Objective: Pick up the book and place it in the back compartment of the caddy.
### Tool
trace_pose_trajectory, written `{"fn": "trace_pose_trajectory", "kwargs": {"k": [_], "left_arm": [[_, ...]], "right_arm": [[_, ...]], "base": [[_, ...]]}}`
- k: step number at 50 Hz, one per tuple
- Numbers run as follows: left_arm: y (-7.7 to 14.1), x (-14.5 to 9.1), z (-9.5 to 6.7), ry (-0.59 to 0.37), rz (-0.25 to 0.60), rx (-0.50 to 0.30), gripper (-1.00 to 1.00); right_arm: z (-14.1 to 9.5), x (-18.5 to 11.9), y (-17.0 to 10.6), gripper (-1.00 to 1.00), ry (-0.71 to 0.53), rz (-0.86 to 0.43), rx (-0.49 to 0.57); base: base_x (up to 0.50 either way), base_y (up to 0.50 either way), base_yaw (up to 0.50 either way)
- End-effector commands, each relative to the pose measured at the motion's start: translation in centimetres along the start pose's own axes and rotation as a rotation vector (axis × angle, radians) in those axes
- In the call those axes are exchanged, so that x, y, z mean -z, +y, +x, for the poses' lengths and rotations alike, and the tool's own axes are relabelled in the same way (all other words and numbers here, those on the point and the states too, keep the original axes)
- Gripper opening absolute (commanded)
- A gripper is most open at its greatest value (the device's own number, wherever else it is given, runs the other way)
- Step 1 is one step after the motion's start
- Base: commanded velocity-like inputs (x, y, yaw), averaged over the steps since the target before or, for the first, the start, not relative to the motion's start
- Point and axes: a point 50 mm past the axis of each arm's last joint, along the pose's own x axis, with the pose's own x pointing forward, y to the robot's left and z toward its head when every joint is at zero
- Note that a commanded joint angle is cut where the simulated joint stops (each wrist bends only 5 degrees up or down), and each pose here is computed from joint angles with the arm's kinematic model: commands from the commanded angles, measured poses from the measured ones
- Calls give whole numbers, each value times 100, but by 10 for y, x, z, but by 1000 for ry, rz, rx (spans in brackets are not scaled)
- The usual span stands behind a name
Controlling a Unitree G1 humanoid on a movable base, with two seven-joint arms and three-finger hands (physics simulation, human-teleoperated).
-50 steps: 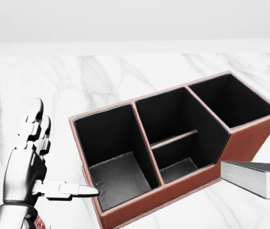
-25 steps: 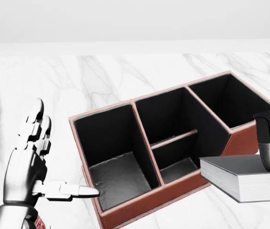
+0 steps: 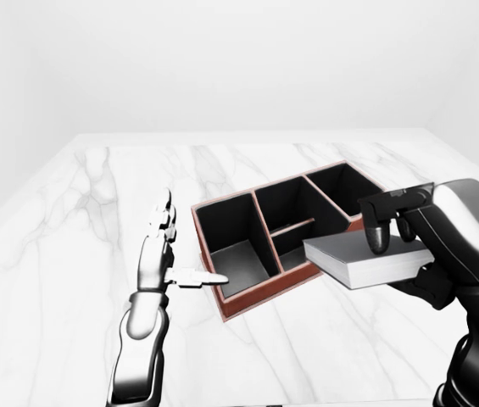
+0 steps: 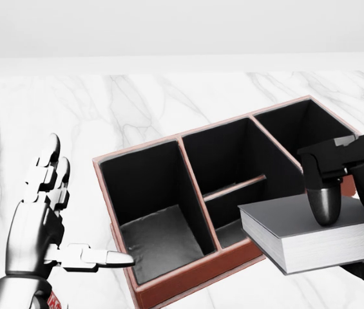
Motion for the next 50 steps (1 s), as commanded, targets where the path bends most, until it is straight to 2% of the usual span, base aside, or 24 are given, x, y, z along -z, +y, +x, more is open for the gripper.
{"fn": "trace_pose_trajectory", "kwargs": {"k": [1,17,31,40,50], "left_arm": [[-1,1,0,5,-1,1,100],[-1,0,0,2,0,2,100],[-1,-2,-1,-8,1,2,100],[-1,1,0,4,0,2,100],[-1,1,0,4,0,2,100]], "right_arm": [[7,-8,3,-100,-31,5,6],[23,-3,25,-100,-12,64,-80],[35,0,31,-100,-12,75,-105],[51,5,41,-100,-8,93,-153],[59,10,49,-100,13,95,-193]], "base": [[0,0,0],[0,0,0],[0,0,0],[0,0,0],[0,0,0]]}}
